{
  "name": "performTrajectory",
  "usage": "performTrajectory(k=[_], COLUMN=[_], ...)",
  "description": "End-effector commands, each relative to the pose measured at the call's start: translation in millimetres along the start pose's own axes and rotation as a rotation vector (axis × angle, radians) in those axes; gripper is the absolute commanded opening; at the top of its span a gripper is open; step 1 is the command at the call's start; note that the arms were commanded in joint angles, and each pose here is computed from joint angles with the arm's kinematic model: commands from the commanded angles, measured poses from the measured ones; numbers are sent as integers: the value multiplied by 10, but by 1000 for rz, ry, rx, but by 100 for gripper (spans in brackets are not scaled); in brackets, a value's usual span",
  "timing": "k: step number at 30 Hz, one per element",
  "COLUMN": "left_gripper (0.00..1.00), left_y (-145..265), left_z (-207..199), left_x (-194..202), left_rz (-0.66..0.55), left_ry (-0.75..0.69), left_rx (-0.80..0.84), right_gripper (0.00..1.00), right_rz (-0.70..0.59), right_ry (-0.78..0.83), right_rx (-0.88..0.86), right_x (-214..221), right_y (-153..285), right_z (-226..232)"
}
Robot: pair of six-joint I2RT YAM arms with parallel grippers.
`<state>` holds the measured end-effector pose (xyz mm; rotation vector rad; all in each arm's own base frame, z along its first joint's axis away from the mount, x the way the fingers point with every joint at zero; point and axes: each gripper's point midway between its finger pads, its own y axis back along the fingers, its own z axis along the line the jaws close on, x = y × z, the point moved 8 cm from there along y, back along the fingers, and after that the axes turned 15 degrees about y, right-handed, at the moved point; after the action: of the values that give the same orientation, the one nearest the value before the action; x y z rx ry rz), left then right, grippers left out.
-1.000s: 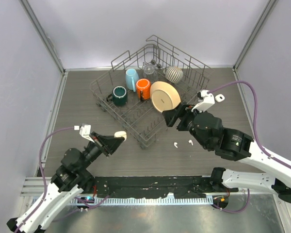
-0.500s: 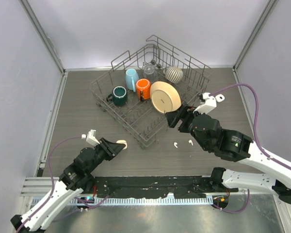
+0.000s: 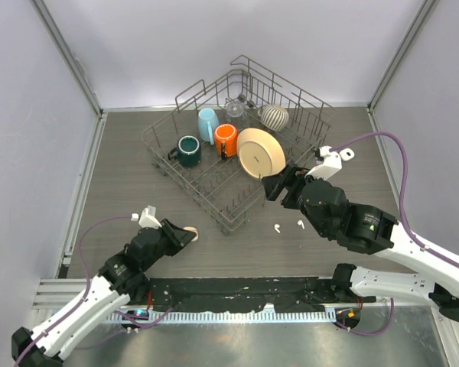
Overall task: Insert the wireless bluetooth earbuds into the charging case
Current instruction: Place the charging case at the center of the board.
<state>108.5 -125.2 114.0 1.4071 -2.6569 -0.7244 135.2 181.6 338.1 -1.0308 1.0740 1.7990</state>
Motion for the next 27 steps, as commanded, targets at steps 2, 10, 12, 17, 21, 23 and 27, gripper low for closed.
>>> performTrajectory(k=[2, 10, 12, 17, 21, 23, 27], left_gripper=[1, 5, 6, 10, 13, 13, 16], left_y=[14, -142, -171, -174, -187, -204, -271], left_z=[17, 41, 18, 51, 33, 3, 42], left_x=[-69, 26, 38, 22, 25, 48, 117], left_rz=[-23, 54, 52, 31, 37, 63, 125], left_ry=[-121, -124, -95, -92, -103, -110, -113], left_rx=[-157, -181, -148, -153, -150, -131, -165], right_gripper=[75, 75, 75, 75, 75, 75, 75], right_rz=[-31, -31, -28, -30, -25, -18, -12], right_ry=[-36, -40, -39, -40, -38, -33, -34], right_rx=[30, 29, 33, 41, 42, 36, 30], right_x=[-54, -56, -49, -44, -39, -29, -23], right_y=[-19, -14, -14, -13, -28, -38, -40], right_z=[-12, -28, -38, -58, -50, -35, -28])
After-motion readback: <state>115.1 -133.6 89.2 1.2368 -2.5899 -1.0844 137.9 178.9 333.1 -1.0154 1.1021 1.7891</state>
